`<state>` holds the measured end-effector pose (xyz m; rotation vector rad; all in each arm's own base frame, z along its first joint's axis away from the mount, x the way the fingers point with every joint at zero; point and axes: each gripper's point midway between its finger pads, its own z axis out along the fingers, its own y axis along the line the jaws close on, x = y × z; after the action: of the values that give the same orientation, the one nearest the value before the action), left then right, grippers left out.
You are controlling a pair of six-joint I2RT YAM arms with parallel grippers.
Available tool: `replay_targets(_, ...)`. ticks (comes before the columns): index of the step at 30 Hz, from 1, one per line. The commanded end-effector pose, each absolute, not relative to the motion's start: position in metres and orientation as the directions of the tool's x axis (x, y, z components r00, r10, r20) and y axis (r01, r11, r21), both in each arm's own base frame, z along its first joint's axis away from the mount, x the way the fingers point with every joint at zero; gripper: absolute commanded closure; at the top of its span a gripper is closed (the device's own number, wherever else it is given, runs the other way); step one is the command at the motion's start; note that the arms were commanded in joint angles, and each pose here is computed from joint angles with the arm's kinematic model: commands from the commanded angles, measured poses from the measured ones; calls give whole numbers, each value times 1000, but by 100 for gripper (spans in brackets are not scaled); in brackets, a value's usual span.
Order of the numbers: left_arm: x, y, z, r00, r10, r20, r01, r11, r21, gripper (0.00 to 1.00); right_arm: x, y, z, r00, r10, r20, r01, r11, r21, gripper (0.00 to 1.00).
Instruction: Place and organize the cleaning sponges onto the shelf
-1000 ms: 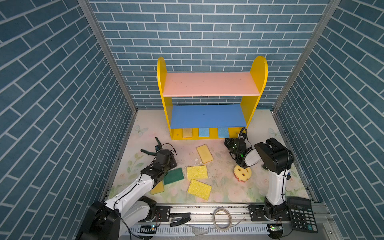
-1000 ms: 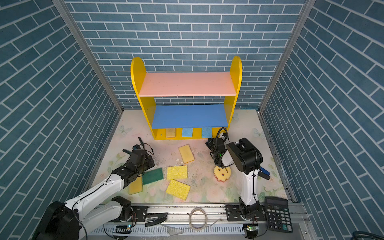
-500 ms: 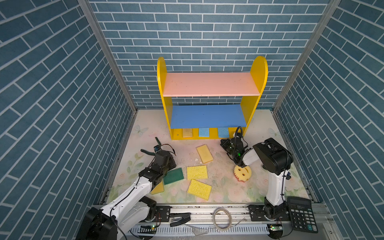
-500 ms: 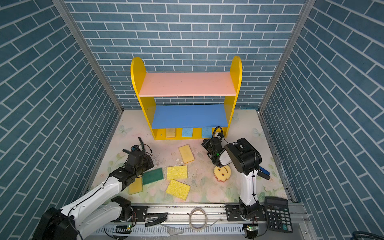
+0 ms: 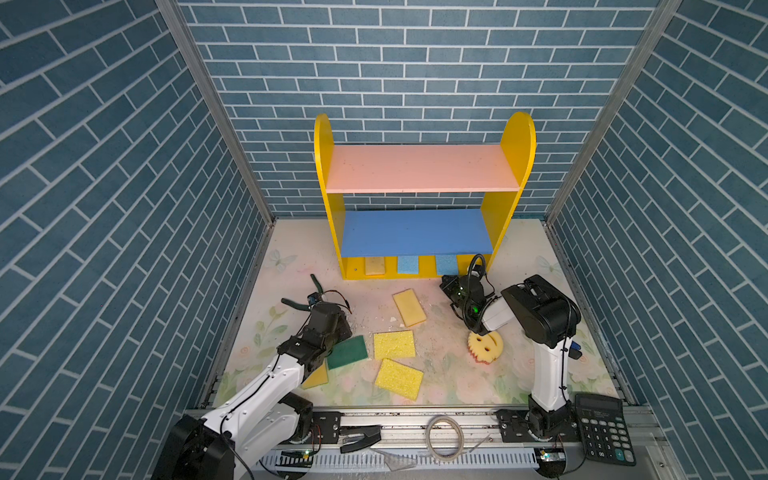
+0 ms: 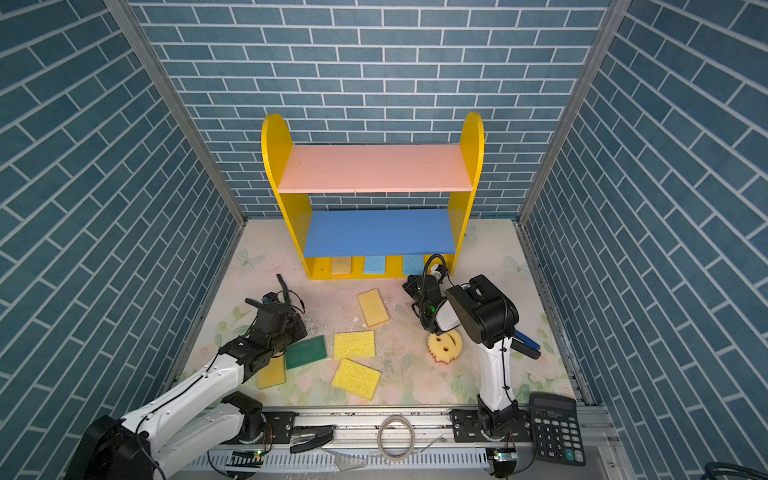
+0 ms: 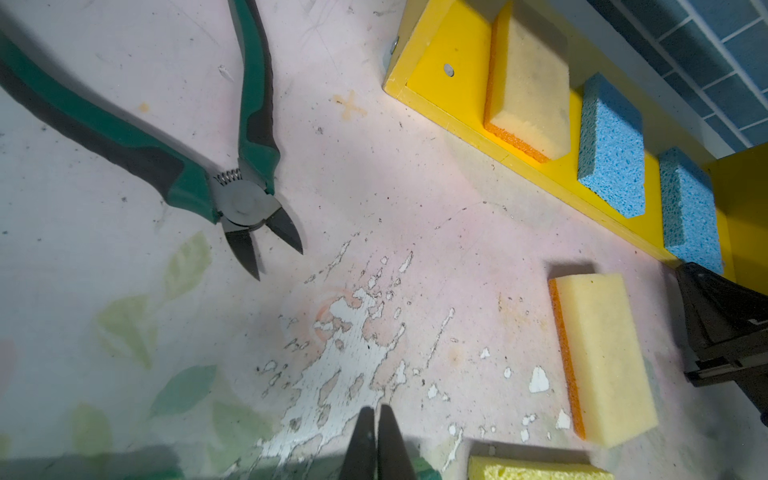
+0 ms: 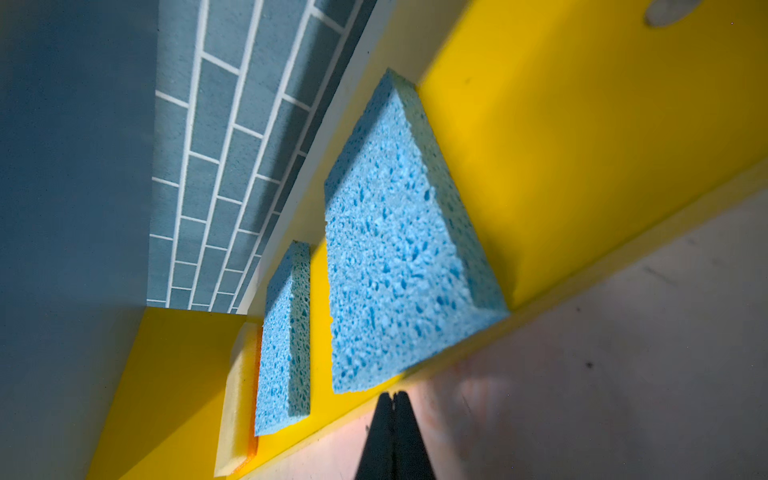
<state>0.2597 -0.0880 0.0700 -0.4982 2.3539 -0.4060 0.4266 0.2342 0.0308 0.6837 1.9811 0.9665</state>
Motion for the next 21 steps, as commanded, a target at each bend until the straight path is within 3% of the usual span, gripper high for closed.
replay_targets(1,255,-82,63,-695,-447,-563,-255,885,-389,92,392,207,-50,-593,699,-398,337,665,666,100)
replay_targets(21,259,-85,62,-706,-433,-561,-245,892,-380,92,399,212,-51,-591,703,-396,344,664,664,100)
